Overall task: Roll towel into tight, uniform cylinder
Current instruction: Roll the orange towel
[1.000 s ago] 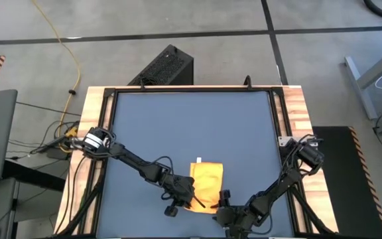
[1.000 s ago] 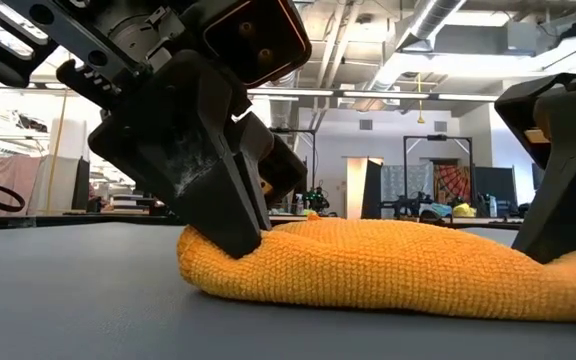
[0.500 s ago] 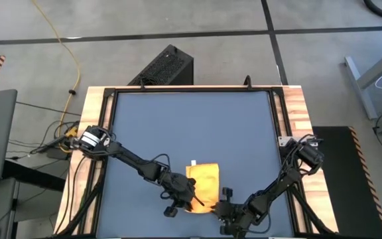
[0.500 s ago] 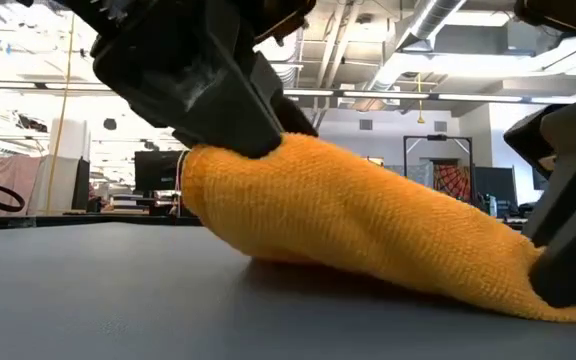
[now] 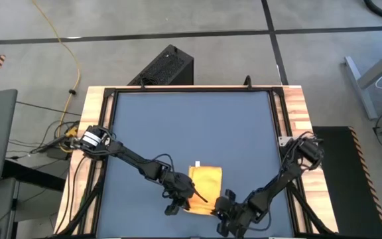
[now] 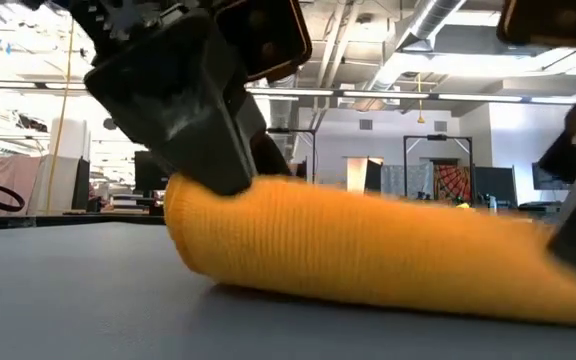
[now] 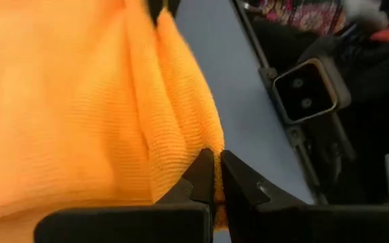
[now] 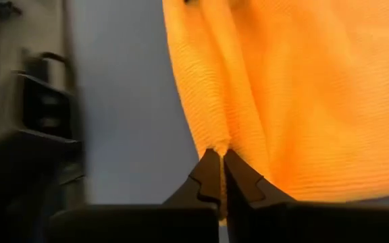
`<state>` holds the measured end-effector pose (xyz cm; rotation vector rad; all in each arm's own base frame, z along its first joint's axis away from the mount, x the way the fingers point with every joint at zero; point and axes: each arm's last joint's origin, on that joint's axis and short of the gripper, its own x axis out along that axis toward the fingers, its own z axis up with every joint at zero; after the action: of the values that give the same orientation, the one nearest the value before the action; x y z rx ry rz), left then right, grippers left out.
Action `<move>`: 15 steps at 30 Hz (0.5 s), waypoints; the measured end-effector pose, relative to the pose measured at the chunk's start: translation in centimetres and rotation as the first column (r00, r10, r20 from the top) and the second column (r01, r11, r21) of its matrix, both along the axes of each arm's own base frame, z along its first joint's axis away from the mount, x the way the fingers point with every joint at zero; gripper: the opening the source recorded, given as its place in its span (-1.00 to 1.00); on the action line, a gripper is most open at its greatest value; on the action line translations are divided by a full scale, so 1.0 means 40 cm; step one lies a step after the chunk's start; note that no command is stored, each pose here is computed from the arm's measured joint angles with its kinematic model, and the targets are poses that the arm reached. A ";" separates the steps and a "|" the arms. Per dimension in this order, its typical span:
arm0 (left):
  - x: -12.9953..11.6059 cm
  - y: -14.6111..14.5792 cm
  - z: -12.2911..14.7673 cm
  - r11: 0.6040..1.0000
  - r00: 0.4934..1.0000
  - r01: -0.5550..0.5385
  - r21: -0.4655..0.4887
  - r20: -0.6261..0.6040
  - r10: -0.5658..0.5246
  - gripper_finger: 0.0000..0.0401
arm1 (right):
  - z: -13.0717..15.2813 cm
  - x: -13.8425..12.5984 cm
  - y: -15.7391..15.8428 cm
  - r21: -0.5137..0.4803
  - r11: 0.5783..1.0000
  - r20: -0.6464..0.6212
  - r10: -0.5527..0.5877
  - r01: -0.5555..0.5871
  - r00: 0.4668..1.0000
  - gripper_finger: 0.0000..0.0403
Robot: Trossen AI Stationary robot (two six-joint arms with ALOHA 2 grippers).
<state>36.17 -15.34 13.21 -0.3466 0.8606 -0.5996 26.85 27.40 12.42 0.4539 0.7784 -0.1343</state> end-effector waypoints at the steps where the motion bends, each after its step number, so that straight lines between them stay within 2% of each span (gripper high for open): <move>1: -0.002 0.001 -0.003 1.000 1.000 -0.005 -0.003 -0.022 0.005 -1.00 | 0.017 0.002 -0.005 0.035 0.999 -0.007 0.008 -0.008 1.000 -0.91; 6: -0.011 0.001 -0.011 0.999 0.996 -0.009 -0.050 -0.085 0.005 -1.00 | 0.079 0.029 -0.052 0.201 0.979 -0.049 -0.003 0.013 0.999 -0.92; 9: -0.012 0.002 -0.012 0.996 0.990 -0.054 -0.071 -0.133 0.044 -1.00 | 0.062 0.039 -0.090 0.268 0.961 -0.118 -0.037 0.068 0.992 -0.92; 15: -0.007 0.042 -0.024 0.991 0.975 -0.135 -0.007 -0.179 0.131 -0.98 | 0.010 0.031 -0.134 0.306 0.938 -0.196 -0.107 0.165 0.975 -0.92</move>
<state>35.89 -13.66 12.23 -0.4773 0.9957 -0.4574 28.08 22.04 12.84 0.8155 0.9483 -0.1798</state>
